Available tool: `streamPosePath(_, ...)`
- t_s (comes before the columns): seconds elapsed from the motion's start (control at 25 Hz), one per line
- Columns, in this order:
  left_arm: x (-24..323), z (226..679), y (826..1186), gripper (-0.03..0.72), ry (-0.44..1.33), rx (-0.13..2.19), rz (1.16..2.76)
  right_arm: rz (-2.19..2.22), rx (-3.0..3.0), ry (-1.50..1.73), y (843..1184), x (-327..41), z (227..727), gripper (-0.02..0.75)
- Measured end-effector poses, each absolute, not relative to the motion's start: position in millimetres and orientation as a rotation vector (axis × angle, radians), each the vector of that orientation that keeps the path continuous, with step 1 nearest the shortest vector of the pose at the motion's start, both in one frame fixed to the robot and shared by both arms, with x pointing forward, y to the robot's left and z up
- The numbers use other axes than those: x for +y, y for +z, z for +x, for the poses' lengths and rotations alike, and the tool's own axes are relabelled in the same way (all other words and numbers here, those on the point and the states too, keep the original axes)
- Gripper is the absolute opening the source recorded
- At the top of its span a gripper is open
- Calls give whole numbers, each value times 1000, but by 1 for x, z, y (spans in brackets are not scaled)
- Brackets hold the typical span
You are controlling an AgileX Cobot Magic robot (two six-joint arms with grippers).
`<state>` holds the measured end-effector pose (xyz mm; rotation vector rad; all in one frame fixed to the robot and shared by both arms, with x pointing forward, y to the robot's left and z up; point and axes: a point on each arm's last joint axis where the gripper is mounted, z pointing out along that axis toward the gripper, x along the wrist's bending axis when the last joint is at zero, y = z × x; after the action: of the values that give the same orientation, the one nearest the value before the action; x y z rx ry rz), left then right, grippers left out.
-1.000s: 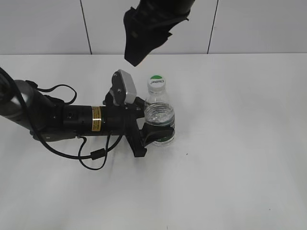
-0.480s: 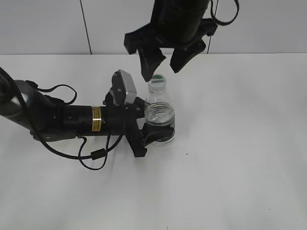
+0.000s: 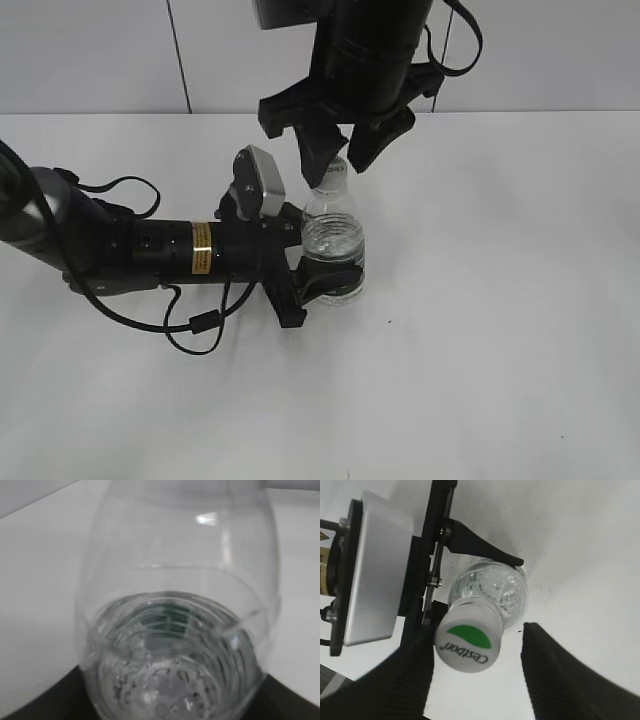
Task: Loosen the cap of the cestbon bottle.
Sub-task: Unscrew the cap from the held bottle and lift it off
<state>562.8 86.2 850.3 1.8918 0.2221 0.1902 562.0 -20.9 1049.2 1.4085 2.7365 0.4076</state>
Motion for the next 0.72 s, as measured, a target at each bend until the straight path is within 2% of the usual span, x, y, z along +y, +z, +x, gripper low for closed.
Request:
streamPosePath(0.16,86,563,850,412,190,224,1894,1386,2747,406,1049,-20,561,293)
streamPosePath(0.48,86,563,850,412,189,226,1894,1176,2820,403,1051,-20,562,293)
streamPosePath(0.72,86,563,850,412,187,230,1892,674,2920,406,1058,-18,563,293)
